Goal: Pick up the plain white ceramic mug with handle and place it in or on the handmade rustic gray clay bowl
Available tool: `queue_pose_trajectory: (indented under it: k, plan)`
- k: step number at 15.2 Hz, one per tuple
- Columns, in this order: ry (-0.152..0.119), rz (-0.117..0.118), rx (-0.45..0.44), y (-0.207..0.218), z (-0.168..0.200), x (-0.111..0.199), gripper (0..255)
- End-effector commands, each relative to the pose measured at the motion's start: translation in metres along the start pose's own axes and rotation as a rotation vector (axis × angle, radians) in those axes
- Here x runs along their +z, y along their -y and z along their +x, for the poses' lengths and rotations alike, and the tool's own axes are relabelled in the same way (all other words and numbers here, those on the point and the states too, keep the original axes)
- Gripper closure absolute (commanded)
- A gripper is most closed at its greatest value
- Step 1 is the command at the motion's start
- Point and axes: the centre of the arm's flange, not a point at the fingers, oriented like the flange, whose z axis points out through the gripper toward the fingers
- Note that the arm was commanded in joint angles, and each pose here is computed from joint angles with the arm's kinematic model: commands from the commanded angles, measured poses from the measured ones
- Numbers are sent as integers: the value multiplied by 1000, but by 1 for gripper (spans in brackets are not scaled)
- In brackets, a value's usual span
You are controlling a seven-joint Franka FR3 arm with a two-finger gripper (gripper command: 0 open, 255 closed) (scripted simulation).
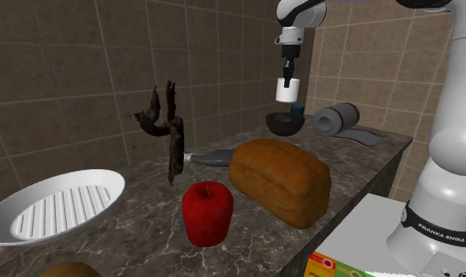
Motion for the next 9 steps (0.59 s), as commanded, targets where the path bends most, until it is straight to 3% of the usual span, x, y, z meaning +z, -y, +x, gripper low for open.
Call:
queue_pose_trajectory:
  k: [1,9]
  plan:
    - [-1,0,-1,-2,-4,8,255]
    - [-1,0,-1,-1,-5,51,255]
